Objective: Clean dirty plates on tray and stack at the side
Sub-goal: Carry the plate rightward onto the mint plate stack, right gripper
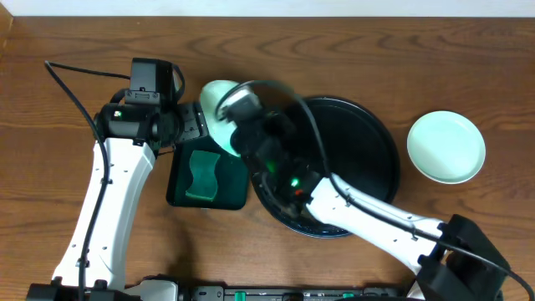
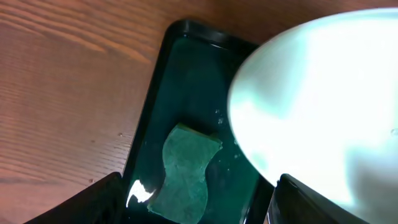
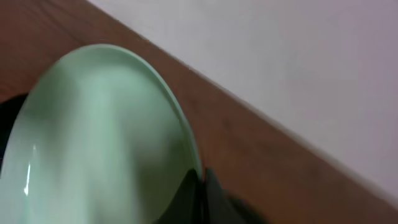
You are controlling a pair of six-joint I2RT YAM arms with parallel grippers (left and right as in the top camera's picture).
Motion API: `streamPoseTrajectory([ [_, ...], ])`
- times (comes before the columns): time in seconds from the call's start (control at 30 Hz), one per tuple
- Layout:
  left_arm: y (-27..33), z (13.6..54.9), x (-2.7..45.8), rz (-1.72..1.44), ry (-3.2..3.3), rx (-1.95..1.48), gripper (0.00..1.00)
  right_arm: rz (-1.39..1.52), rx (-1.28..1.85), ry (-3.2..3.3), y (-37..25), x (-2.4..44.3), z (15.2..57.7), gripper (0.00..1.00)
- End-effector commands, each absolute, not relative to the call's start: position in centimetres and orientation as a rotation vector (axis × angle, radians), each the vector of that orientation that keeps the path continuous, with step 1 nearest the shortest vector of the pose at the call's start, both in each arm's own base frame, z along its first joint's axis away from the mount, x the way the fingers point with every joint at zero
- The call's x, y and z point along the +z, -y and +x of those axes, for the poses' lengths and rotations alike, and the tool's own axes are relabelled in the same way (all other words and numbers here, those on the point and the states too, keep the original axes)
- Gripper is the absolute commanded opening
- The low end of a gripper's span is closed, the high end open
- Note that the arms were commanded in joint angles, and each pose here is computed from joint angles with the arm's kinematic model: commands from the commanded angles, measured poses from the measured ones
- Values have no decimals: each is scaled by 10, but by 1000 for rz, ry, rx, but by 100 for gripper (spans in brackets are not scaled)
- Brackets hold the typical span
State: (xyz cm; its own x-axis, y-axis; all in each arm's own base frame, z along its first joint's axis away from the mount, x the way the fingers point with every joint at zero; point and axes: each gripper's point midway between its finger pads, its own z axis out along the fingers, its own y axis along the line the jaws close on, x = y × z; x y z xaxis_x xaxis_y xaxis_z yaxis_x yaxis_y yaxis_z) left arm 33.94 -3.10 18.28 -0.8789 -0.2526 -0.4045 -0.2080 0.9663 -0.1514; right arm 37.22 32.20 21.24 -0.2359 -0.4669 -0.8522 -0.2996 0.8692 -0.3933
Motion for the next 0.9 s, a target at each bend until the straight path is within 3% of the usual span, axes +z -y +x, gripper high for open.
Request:
streamPoseTrajectory([
  [0.0,27,343,189,-350,-2665,-127,79,-168,-7,-1924,-293,215,391,1],
  [0.33,27,343,189,-350,-2665,-127,79,-61,313,-1932,-256,268,405,1],
  [0.57,27,343,189,-350,-2665,-127,79,263,410,-2210,-148,233,407,1],
  [0.87,27,343,189,-350,-2665,-127,79,683,176,-2359,-1,188,391,1],
])
